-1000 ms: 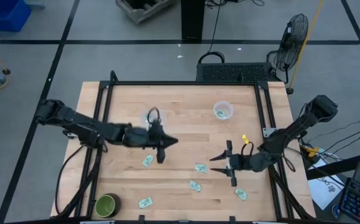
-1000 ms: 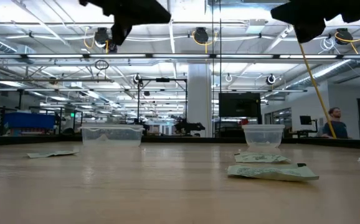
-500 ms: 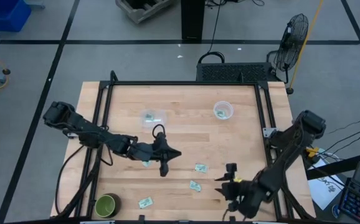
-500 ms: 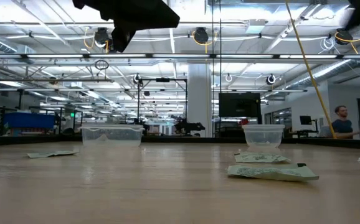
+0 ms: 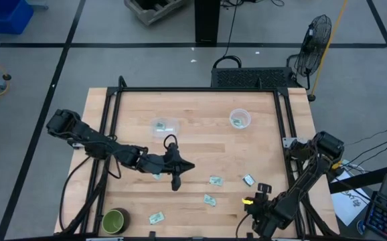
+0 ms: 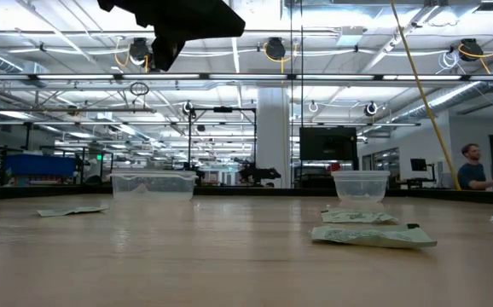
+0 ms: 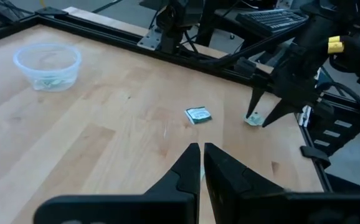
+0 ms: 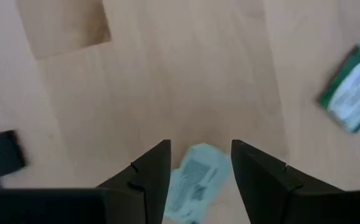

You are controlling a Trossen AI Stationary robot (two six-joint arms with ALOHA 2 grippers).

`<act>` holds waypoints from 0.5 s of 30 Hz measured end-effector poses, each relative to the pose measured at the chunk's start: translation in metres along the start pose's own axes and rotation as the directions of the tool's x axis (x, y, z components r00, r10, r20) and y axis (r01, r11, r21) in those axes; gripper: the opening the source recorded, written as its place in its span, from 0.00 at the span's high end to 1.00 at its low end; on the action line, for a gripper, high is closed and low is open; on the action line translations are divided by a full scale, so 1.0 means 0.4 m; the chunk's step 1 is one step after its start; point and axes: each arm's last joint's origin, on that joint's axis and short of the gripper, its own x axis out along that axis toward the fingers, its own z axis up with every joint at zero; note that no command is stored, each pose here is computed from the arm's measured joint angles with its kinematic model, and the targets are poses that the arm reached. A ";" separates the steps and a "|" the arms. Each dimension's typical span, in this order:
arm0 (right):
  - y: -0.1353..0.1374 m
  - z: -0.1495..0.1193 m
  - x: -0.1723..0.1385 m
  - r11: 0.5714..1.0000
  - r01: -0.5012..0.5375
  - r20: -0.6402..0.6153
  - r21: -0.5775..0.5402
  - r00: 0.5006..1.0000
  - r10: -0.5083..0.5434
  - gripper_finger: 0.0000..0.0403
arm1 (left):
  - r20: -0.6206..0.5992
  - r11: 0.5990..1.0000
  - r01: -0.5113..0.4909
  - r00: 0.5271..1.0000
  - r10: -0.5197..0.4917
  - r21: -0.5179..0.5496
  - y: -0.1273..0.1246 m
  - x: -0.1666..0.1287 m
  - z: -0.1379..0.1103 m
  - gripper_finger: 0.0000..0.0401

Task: Pick and place items into bin
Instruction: Put the stevia packet into the right transparent bin

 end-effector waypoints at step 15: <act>0.008 -0.012 0.027 1.000 0.022 -0.063 0.013 0.998 -0.021 0.60 | -0.016 1.000 -0.012 1.000 0.012 0.004 0.002 0.000 -0.004 0.94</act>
